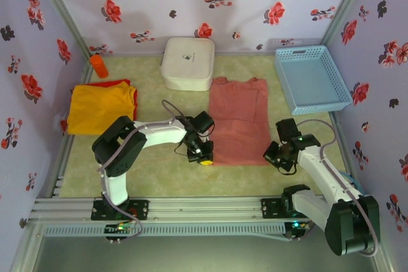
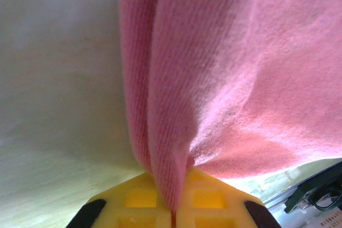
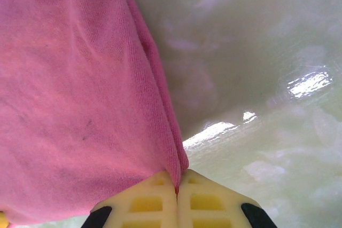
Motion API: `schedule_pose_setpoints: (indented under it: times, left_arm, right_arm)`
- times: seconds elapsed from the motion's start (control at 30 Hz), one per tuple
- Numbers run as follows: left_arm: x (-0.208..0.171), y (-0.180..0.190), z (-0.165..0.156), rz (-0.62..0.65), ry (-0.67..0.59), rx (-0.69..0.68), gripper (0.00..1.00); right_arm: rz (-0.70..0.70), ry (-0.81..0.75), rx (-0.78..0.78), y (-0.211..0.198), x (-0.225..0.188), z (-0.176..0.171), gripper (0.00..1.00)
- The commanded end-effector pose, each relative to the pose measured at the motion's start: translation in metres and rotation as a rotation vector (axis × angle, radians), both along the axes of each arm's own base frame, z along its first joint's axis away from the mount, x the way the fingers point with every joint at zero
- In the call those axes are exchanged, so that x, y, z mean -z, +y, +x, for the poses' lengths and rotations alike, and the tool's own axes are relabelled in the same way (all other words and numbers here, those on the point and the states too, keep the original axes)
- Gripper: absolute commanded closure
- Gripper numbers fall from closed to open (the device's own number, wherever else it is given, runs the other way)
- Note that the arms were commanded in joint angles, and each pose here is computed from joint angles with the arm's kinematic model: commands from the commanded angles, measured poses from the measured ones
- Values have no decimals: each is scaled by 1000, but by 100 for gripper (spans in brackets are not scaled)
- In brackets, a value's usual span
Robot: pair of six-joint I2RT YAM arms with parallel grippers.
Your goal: Fold and stack the t-shirts
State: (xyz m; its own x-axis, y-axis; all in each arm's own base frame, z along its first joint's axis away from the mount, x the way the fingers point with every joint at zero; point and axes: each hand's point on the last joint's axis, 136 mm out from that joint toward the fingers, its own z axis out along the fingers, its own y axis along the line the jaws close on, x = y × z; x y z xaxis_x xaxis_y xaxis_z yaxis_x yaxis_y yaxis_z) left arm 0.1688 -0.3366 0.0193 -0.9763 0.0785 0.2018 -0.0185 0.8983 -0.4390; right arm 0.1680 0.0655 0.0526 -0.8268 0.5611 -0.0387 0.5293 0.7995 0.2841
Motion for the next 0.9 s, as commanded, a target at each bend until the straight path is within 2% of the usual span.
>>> schedule_pose_setpoints:
  times: [0.0,0.23,0.5,0.67,0.87]
  left_arm:
    - [-4,13,-6,42,-26,10,100]
    - [-15,18,-34,27,-32,-9,100]
    - [-47,19,-66,-23,-49,-51,100]
    - [-79,19,-60,-59,-106,-66,100]
    - [-120,11,-41,-71,-180,-36,100]
  right_arm:
    - [17,29,12,2,0,-15,100]
    - [47,15,4,8,-14,-32,100]
    - [71,12,7,8,-31,-53,100]
    - [88,-51,18,9,-56,-48,100]
    - [91,-163,20,11,-92,-22,100]
